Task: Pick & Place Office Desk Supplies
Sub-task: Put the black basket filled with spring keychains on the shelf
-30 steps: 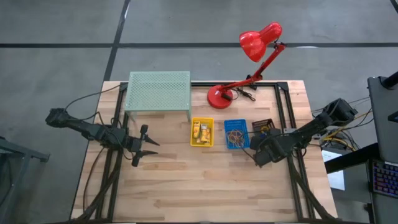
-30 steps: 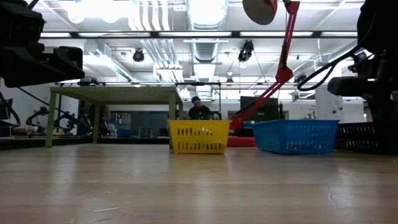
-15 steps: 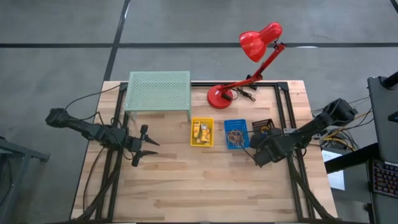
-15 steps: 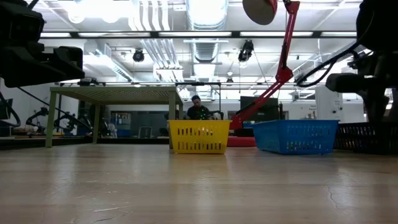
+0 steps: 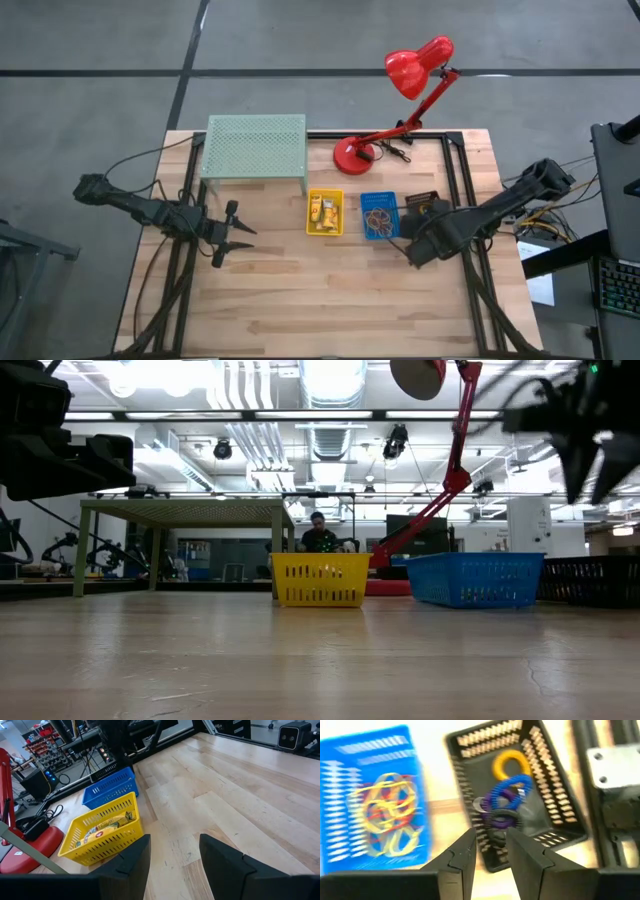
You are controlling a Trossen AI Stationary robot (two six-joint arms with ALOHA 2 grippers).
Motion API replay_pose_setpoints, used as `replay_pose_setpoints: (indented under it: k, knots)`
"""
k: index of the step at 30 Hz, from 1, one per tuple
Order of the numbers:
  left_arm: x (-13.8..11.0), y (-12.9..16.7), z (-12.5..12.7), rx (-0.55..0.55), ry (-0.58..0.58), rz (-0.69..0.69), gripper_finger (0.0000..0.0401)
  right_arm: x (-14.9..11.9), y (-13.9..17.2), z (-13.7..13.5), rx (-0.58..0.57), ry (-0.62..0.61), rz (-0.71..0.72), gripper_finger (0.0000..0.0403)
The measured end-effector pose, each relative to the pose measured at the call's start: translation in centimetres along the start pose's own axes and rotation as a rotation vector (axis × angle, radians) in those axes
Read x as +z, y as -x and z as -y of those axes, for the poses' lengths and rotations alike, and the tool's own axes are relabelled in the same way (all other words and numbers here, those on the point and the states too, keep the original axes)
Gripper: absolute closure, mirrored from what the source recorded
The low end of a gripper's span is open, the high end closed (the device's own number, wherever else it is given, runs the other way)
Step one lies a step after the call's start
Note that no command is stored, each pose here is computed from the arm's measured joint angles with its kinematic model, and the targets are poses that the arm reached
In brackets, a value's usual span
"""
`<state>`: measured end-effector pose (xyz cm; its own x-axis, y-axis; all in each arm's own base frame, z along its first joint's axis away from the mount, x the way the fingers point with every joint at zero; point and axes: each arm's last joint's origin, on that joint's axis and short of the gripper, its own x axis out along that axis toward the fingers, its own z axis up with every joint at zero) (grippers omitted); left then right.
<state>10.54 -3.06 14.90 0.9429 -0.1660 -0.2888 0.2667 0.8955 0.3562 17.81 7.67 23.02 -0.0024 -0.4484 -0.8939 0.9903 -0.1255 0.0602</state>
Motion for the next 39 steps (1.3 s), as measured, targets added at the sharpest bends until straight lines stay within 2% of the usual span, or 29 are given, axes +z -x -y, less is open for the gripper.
replay_pose_setpoints:
  k: [4, 9, 13, 16, 20, 23, 27, 30, 34, 37, 39]
  knots:
    - [0.0, 0.0, 0.0, 0.0, 0.0, 0.0, 0.0228, 0.4, 1.9, -1.2, 0.142, 0.061, 0.047, 0.0293]
    - [0.0, 0.0, 0.0, 0.0, 0.0, 0.0, 0.0228, 0.1, 4.5, -3.4, 0.418, 0.187, 0.222, 0.0293]
    - [0.0, 0.0, 0.0, 0.0, 0.0, 0.001, 0.0228, -1.1, 6.3, -5.9, 0.603, 0.374, 0.473, 0.0293]
    - [0.0, 0.0, 0.0, 0.0, 0.0, 0.0, 0.0228, -2.5, 7.5, -8.4, 0.668, 0.532, 0.641, 0.0293]
    - [0.0, 0.0, 0.0, 0.0, 0.0, 0.0, 0.0228, -4.8, 8.7, -11.7, 0.737, 0.787, 0.781, 0.0294]
    - [0.0, 0.0, 0.0, 0.0, 0.0, 0.0, 0.0228, -6.3, 9.5, -13.8, 0.856, 0.962, 0.871, 0.0294]
    - [0.0, 0.0, 0.0, 0.001, 0.0, 0.0, 0.0228, -7.9, 9.7, -16.0, 1.046, 1.066, 0.991, 0.0293]
    - [0.0, 0.0, 0.0, 0.001, 0.0, 0.0, 0.0228, -8.5, 8.9, -17.2, 1.107, 1.098, 1.034, 0.0294]
    - [0.0, 0.0, 0.0, 0.001, 0.0, 0.0, 0.0228, -9.0, 7.2, -18.6, 1.257, 1.236, 0.984, 0.0294]
    - [0.0, 0.0, 0.0, 0.0, 0.0, 0.0, 0.0228, -8.5, 6.2, -19.6, 1.386, 1.294, 0.917, 0.0294]
    - [0.0, 0.0, 0.0, 0.001, 0.0, 0.0, 0.0228, -7.7, 5.7, -20.2, 1.413, 1.305, 0.906, 0.0294]
